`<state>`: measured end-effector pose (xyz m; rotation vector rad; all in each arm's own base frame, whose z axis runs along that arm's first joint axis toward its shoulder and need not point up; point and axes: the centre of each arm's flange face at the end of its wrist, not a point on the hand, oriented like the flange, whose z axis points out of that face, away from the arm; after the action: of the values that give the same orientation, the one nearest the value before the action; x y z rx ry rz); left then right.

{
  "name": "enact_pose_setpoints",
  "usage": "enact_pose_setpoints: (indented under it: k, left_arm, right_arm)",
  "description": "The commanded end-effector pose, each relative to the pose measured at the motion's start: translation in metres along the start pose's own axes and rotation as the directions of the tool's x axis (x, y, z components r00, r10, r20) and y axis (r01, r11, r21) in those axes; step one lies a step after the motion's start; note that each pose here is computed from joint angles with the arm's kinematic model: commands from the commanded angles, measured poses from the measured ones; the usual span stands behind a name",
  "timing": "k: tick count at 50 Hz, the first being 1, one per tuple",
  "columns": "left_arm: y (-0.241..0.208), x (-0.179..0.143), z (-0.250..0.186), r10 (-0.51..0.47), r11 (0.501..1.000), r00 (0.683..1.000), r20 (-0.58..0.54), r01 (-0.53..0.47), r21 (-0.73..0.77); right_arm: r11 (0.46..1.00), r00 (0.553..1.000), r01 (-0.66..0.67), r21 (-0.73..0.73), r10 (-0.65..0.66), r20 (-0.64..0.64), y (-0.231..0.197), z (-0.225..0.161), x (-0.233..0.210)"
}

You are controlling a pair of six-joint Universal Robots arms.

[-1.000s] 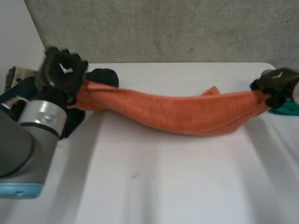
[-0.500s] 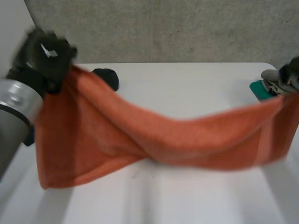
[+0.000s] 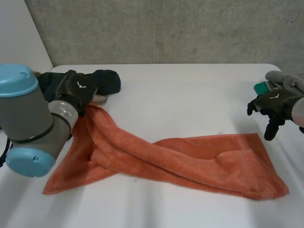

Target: Fold the laundry.

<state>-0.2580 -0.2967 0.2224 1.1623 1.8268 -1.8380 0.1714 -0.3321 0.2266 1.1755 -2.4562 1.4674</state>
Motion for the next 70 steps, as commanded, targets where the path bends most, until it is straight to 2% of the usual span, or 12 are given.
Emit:
enact_pose_setpoints:
  k: [1,14,29,34,40,49,56,60,64,67,68,70]
  left_arm:
    - [-0.005,-0.005,-0.017,-0.002,1.0,1.0,0.006,0.002,0.012]
    - [-0.005,-0.009,-0.025,-0.013,1.0,1.0,0.015,0.012,0.014]
    - [-0.006,-0.012,-0.029,-0.015,1.0,1.0,0.023,0.015,0.016]
    - [-0.019,-0.029,-0.039,-0.02,0.998,0.997,0.072,0.016,0.056]
    - [-0.032,-0.049,-0.057,-0.032,0.996,0.992,0.124,0.02,0.092]
    - [-0.016,-0.032,-0.083,-0.015,1.0,0.999,0.038,0.014,0.027]
    - [0.009,0.004,-0.061,-0.006,0.999,0.995,-0.1,0.003,-0.033]
    - [0.015,0.01,-0.021,0.019,0.999,0.996,-0.088,-0.022,-0.036]
    - [0.006,0.0,0.024,0.085,0.996,0.996,-0.005,-0.085,0.029]
    - [-0.024,-0.029,0.056,0.141,0.976,0.974,0.177,-0.167,0.138]
    - [-0.037,-0.039,0.061,0.146,0.966,0.961,0.236,-0.19,0.176]
    - [-0.074,-0.073,0.069,0.112,0.925,0.901,0.42,-0.249,0.286]
  right_arm:
    - [0.986,0.977,-0.166,-0.006,0.165,0.138,0.017,-0.01,-0.039]
    - [0.987,0.972,-0.155,0.04,0.145,0.187,0.053,-0.003,-0.082]
    - [0.987,0.978,-0.136,0.082,0.12,0.17,0.048,0.001,-0.08]
    - [0.981,0.995,-0.061,0.183,0.045,0.091,0.003,-0.036,-0.055]
    - [0.99,0.994,0.07,0.122,-0.079,0.07,-0.014,-0.074,-0.036]
    - [0.951,0.951,0.307,0.046,-0.308,0.024,-0.007,-0.105,-0.027]
    - [0.961,0.954,0.276,-0.006,-0.273,0.126,0.019,-0.054,-0.039]
    - [0.957,0.956,0.29,0.002,-0.29,0.051,0.013,-0.013,-0.038]
    - [0.94,0.928,0.34,0.043,-0.327,-0.176,-0.025,0.014,-0.015]
    - [0.919,0.891,0.373,0.125,-0.317,-0.326,-0.056,0.023,0.003]
    - [0.894,0.857,0.4,0.201,-0.286,-0.429,-0.08,0.023,0.017]
    - [0.854,0.816,0.429,0.294,-0.227,-0.531,-0.107,0.017,0.03]
